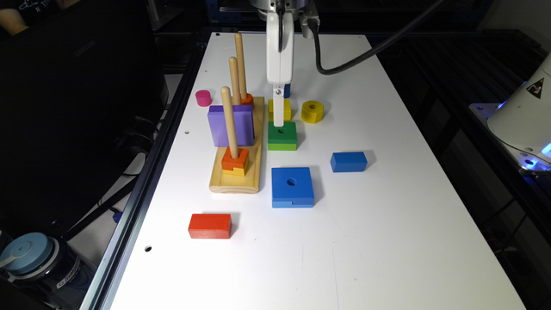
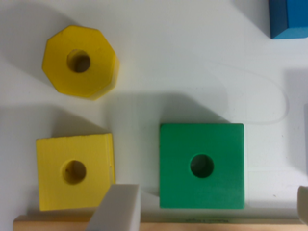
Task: Pick up green block.
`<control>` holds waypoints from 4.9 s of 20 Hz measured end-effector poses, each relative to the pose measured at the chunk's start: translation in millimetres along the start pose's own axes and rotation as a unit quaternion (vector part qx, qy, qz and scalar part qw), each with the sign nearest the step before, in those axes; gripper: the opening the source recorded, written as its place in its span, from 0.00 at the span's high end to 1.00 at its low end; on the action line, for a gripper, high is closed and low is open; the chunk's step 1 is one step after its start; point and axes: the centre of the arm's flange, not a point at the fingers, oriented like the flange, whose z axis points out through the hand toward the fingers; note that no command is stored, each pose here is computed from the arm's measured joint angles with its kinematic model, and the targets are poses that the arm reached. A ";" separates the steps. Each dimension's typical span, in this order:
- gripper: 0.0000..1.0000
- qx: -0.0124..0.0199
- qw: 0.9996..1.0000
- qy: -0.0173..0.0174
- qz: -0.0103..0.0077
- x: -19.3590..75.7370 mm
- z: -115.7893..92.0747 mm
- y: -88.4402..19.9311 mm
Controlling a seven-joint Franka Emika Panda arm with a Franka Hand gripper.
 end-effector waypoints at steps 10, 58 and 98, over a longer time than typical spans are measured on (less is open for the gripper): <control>0.00 -0.001 1.000 -0.001 0.000 -0.7 1.3 -0.2; 0.00 0.004 1.000 -0.004 0.000 0.7 85.3 0.7; 1.00 0.004 1.000 -0.004 0.000 0.8 85.2 0.9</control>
